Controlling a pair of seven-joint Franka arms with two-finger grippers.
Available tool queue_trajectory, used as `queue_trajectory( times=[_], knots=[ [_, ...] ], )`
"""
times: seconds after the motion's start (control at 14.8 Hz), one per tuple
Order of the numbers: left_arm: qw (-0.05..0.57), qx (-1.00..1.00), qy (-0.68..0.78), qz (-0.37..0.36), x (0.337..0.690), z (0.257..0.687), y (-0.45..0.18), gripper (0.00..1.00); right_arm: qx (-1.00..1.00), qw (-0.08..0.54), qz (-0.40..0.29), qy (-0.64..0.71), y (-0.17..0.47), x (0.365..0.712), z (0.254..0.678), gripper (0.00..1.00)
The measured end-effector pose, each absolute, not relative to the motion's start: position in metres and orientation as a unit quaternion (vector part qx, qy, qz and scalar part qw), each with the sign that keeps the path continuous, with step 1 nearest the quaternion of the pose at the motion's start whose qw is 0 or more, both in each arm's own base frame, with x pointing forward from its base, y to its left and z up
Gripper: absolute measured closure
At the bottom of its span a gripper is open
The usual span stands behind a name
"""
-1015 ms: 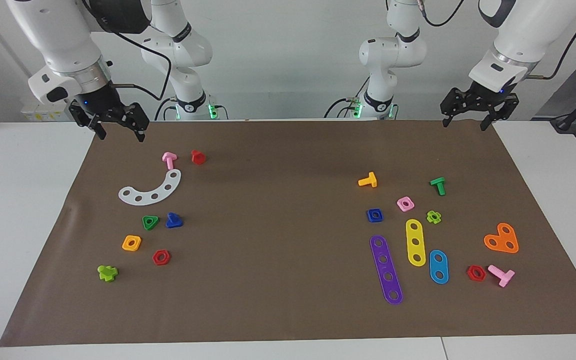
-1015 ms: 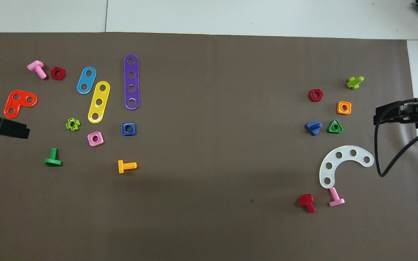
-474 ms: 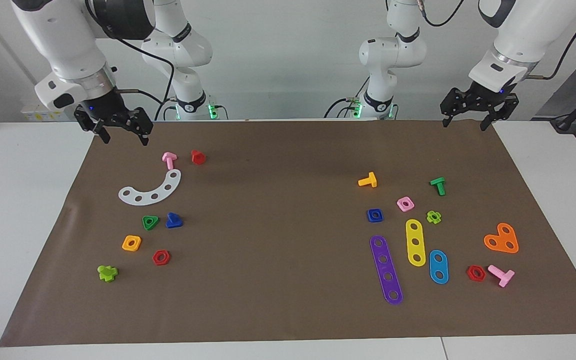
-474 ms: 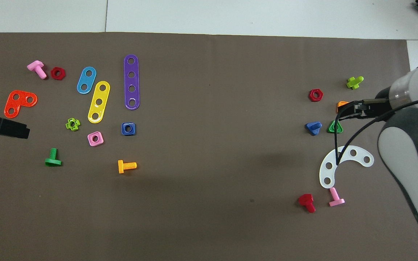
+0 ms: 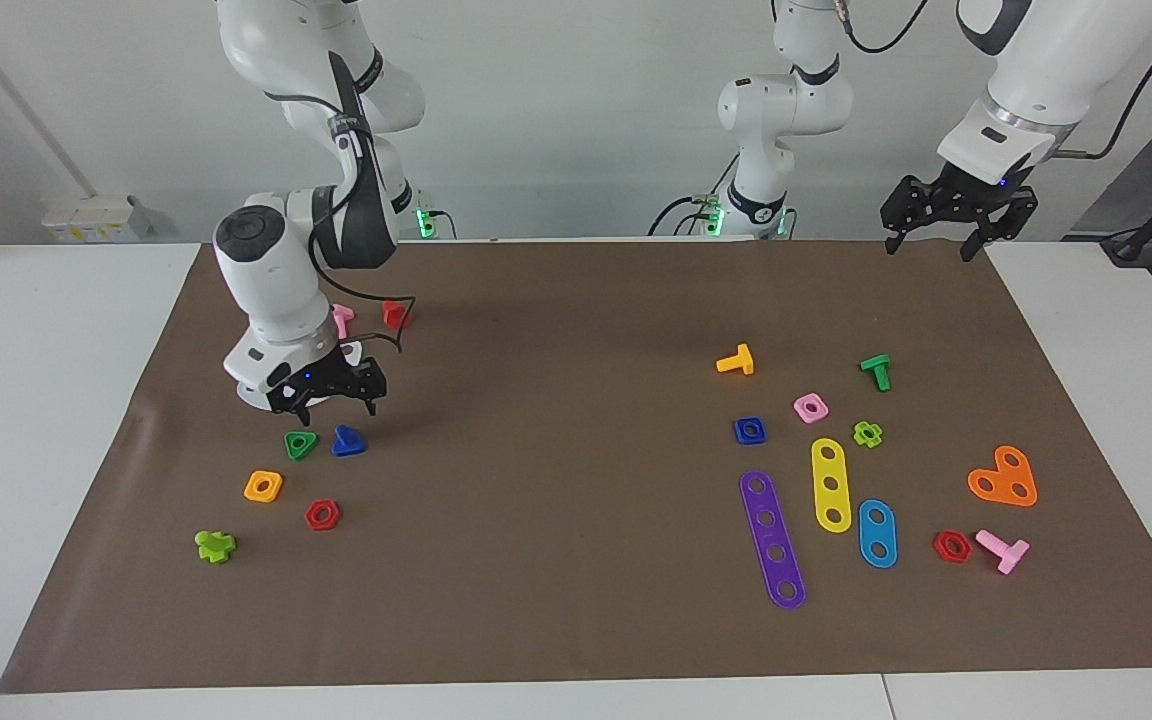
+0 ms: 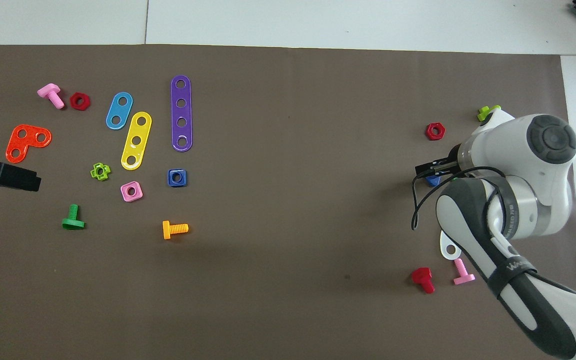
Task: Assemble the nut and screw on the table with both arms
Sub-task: 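Reach the right gripper down to the blue bolt and grasp it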
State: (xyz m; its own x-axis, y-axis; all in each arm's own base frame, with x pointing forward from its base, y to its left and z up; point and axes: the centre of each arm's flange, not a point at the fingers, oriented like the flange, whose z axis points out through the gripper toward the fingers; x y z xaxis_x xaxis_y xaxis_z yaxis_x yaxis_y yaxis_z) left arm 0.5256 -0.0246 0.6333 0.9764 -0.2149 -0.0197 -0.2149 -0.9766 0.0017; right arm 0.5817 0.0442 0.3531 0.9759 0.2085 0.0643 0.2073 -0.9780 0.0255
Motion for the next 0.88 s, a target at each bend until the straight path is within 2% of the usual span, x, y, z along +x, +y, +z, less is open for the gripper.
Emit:
queue_trajectory(
  times=[0.41, 0.54, 0.61, 0.81, 0.88],
  knots=[
    [0.0, -0.994, 0.108, 0.01, 0.526, 0.633, -0.025, 0.0, 0.988, 0.013, 0.05, 0.143, 0.04, 0.583, 0.314, 0.05],
    [0.0, -0.994, 0.108, 0.01, 0.526, 0.633, -0.025, 0.0, 0.987, 0.013, 0.05, 0.155, 0.039, 0.583, 0.31, 0.18],
    [0.0, -0.994, 0.108, 0.01, 0.526, 0.633, -0.025, 0.0, 0.986, 0.014, 0.049, 0.161, 0.037, 0.583, 0.309, 0.18],
    [0.0, -0.994, 0.108, 0.01, 0.526, 0.633, -0.025, 0.0, 0.984, 0.015, 0.047, 0.17, 0.028, 0.583, 0.307, 0.44],
    [0.0, -0.994, 0.108, 0.01, 0.526, 0.633, -0.025, 0.0, 0.984, 0.015, 0.046, 0.171, 0.027, 0.583, 0.307, 0.44]
  ],
)
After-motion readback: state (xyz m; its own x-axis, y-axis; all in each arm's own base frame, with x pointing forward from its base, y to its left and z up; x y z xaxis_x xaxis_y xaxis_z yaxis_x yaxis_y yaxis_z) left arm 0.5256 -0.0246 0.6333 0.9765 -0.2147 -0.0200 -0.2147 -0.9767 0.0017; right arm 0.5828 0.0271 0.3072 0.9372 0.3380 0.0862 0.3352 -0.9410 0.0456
